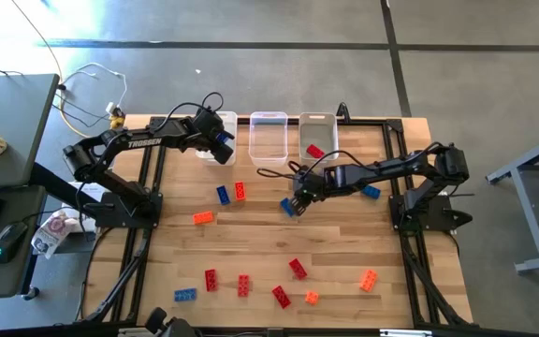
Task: Sort & place blocks by color
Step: Put the blue game piece into the white bin, then put the orange game piece into the transparent bin
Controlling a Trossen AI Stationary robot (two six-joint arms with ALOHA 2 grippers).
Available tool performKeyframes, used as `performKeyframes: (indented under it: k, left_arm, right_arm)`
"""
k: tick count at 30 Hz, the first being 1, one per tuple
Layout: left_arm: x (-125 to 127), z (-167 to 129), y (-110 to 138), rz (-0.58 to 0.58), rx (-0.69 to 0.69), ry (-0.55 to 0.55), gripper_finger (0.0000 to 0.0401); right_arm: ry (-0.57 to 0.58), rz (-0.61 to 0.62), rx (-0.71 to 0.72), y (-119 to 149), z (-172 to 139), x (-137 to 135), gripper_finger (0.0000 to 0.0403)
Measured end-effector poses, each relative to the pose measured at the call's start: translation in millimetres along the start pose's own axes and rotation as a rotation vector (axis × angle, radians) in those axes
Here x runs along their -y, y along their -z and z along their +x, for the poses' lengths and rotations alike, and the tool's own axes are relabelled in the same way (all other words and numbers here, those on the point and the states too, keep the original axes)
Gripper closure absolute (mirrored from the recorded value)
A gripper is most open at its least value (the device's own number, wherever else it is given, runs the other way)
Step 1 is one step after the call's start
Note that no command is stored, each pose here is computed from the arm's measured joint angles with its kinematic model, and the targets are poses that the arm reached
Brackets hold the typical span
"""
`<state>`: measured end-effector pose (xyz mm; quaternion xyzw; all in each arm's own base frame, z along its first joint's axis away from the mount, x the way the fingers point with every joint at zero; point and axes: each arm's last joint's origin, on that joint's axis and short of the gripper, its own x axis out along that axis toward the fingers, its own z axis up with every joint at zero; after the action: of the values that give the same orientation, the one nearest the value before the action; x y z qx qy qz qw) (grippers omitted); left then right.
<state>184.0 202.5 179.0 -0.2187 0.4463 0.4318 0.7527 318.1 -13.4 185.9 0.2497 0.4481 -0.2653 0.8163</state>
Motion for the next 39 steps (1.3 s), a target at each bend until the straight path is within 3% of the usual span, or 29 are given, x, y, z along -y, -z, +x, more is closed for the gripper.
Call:
performKeyframes:
  k: [6, 15, 21, 29, 39]
  left_arm:
    - [0.1, 0.0, 0.0, 0.018, 0.0, 0.003, 0.0268]
    - [0.1, 0.0, 0.0, 0.01, -0.001, 0.003, 0.0201]
    - [2.2, -3.8, -4.7, 0.015, 0.0, 0.072, 0.0191]
    - [2.2, -39.2, -30.4, 0.011, 0.094, 0.107, 0.019]
    - [15.2, -83.8, -17.9, 0.06, 0.168, 0.166, 0.019]
  right_arm:
    - [0.017, 0.013, 0.0, 0.6, 0.0, 1.0, 0.027]
    - [0.021, 0.023, -0.006, 1.1, 0.0, 1.4, 0.027]
    - [0.022, 0.044, -0.005, 1.2, 0.0, 1.5, 0.027]
    - [0.056, 0.103, 0.022, 0.7, -0.2, 2.5, 0.0242]
    - [0.094, 0.135, 0.008, 3.9, 9.2, 3.4, 0.0191]
